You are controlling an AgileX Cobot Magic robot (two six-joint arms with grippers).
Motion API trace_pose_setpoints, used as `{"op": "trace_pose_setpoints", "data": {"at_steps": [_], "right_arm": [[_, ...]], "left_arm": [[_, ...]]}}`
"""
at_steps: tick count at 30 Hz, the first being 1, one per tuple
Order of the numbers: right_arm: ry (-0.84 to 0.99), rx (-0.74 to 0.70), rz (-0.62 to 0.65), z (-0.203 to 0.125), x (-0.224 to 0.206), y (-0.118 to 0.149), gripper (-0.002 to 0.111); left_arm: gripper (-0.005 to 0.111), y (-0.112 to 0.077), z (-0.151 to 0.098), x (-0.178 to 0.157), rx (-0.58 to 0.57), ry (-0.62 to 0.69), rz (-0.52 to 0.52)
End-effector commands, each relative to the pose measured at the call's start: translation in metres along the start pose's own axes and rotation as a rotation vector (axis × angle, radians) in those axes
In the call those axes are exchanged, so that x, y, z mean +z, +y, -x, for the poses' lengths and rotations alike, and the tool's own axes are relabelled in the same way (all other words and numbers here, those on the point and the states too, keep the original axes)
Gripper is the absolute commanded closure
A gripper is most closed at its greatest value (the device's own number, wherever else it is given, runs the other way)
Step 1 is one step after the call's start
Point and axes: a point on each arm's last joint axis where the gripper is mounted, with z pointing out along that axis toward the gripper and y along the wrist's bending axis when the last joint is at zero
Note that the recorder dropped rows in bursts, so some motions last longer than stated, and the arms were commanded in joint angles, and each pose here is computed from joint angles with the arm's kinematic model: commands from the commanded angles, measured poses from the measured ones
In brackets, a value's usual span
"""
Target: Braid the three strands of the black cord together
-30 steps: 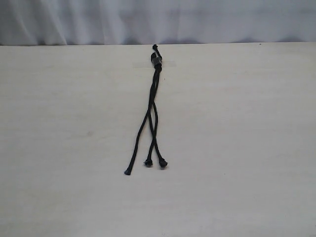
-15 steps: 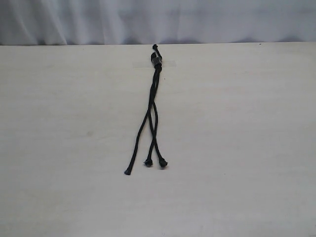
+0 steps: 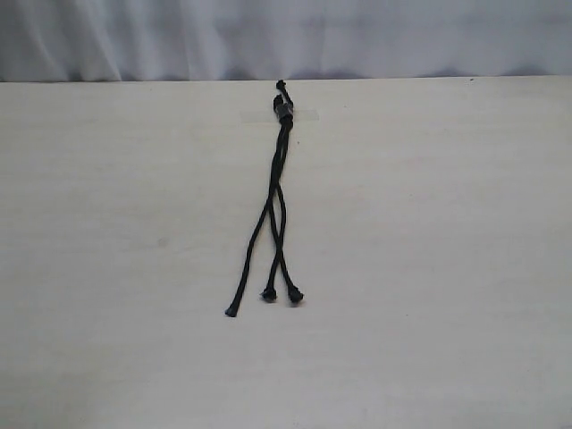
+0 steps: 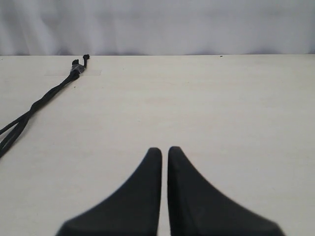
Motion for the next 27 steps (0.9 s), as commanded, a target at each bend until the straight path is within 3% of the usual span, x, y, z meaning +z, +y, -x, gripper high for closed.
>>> {"op": "trace_pose_setpoints", "data": {"at_steps": [1, 4, 8, 13, 18, 27], "right_arm": [[-0.002, -0.005, -0.001, 0.000, 0.000, 0.000, 0.104], [-0.002, -0.005, -0.001, 0.000, 0.000, 0.000, 0.104], [-0.002, -0.005, -0.001, 0.000, 0.000, 0.000, 0.104], [-0.002, -0.005, -0.001, 0.000, 0.000, 0.000, 0.104], [-0.002, -0.005, -0.001, 0.000, 0.000, 0.000, 0.104], [-0.002, -0.005, -0.001, 0.000, 0.000, 0.000, 0.104]], "left_arm": [[0.107, -0.001, -0.023, 0.003, -0.006, -0.074, 0.028], [0.107, -0.001, -0.025, 0.001, -0.006, -0.092, 0.029], [0.107, -0.005, -0.038, -0.005, -0.002, 0.006, -0.006], [0.107, -0.006, -0.037, -0.014, -0.007, -0.066, -0.003], [0.107, -0.002, -0.038, -0.014, -0.100, -0.053, 0.067], [0.107, -0.002, -0.038, -0.014, -0.086, -0.051, 0.073]]}}
